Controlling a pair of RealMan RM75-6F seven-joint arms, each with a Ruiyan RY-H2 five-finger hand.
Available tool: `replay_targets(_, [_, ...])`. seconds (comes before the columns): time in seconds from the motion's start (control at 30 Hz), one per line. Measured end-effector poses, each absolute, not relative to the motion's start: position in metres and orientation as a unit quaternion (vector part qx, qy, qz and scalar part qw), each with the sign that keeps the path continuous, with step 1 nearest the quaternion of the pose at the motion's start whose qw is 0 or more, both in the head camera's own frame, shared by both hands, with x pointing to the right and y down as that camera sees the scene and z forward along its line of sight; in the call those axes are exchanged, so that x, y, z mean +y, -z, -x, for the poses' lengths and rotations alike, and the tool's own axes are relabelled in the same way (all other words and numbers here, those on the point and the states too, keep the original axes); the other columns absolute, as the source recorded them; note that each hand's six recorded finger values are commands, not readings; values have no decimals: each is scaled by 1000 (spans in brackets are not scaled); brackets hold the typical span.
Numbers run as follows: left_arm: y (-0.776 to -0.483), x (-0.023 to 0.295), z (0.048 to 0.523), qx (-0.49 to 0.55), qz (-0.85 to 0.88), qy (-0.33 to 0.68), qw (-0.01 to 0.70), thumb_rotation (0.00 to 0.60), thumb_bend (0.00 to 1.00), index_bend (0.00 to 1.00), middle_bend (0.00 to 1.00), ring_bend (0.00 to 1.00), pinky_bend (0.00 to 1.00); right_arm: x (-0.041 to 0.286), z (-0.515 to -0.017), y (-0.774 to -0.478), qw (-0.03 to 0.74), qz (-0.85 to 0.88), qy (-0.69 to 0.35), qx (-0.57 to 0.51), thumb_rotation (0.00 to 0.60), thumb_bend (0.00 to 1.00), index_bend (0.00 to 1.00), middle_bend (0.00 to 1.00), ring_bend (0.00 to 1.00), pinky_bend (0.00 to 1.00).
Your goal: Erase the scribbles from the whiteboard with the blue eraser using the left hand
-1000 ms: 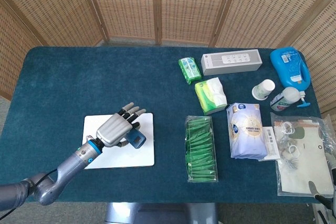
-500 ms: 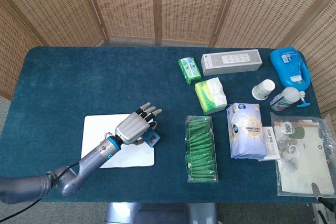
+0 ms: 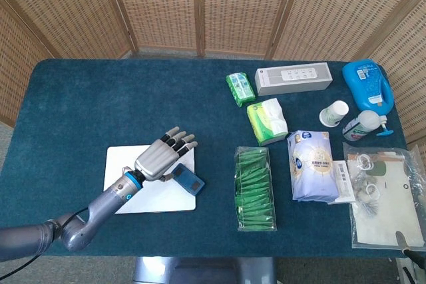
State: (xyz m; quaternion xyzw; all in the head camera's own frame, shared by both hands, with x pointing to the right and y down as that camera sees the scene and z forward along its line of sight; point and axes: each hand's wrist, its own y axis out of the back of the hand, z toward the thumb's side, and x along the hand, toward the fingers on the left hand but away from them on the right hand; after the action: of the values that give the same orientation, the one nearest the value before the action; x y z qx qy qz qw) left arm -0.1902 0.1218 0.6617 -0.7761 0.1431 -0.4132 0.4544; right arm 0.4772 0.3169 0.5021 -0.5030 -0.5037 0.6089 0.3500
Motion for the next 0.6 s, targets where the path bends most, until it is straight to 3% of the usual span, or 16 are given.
replay_targets(0.27, [-638,122,255,197,759,444,434,600,279,65,0,0,0,307,-470,-508,355,515,-608,-489,600,247,123,118,0,40])
replay_targets(0.6, [-589,145,347,267,721,477,426,600,279,82,0,0,0,289,-453,-519,369,533,-601,-467,600,242,123,116,0,40])
